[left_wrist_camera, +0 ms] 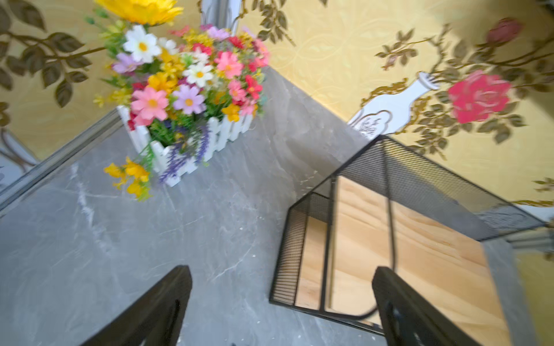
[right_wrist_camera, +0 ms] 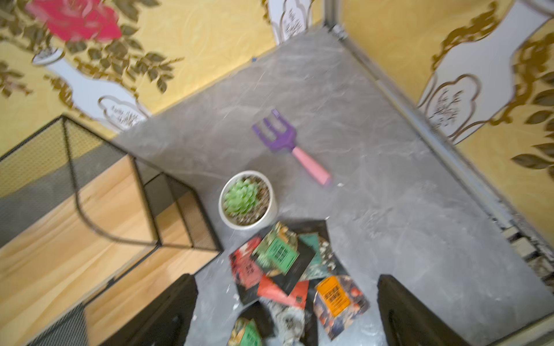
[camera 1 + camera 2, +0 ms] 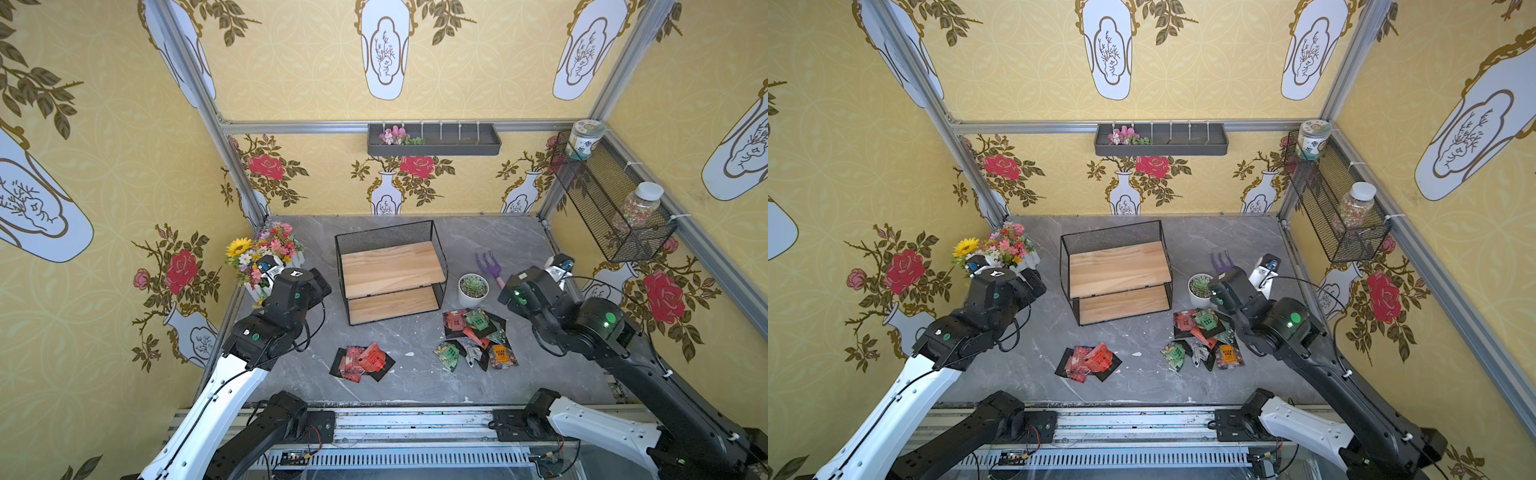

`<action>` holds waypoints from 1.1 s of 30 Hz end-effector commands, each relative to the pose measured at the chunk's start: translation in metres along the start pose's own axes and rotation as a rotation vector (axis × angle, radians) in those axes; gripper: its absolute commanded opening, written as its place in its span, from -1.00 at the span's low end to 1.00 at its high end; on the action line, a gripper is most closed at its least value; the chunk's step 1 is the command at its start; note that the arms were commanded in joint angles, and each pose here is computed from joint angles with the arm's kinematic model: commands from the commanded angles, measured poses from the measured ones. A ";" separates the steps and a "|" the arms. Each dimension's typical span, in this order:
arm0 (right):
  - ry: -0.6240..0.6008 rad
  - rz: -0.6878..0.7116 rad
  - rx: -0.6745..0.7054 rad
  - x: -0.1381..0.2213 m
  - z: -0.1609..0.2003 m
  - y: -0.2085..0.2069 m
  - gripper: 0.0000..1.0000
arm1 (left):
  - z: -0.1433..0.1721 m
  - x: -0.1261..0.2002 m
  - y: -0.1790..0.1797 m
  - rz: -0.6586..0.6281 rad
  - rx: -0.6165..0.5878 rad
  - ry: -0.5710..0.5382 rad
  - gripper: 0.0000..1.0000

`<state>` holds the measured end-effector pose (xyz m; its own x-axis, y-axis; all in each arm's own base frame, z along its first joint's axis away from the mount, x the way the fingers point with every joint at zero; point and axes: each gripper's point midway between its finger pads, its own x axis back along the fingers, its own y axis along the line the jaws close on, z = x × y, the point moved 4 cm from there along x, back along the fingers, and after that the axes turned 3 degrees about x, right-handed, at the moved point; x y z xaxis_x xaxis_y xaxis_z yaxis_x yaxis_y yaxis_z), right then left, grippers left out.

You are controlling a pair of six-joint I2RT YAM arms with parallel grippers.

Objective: Remove the tea bags from the shelf
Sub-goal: Reset both arms

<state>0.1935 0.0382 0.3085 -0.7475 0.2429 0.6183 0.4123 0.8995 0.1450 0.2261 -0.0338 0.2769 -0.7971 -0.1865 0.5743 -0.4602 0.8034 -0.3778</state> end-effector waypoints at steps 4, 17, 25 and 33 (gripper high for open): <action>-0.162 0.115 0.012 -0.041 -0.015 -0.030 0.94 | 0.026 -0.034 0.030 -0.120 -0.074 -0.070 1.00; -0.253 0.282 0.244 -0.175 0.050 -0.052 0.94 | 0.047 -0.110 0.052 0.082 -0.352 -0.422 1.00; -0.346 0.142 0.306 -0.205 0.065 -0.038 0.94 | 0.043 -0.132 0.064 0.137 -0.296 -0.434 1.00; -0.344 -0.029 0.337 -0.223 0.077 -0.027 0.94 | 0.046 -0.144 0.077 0.173 -0.262 -0.499 1.00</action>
<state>0.2937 -0.0278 0.0880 -0.8219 0.3891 0.4159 0.3356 0.9209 -0.1983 0.2828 0.0333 0.1030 -0.9280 -0.2739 0.2525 -0.3192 0.9340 -0.1602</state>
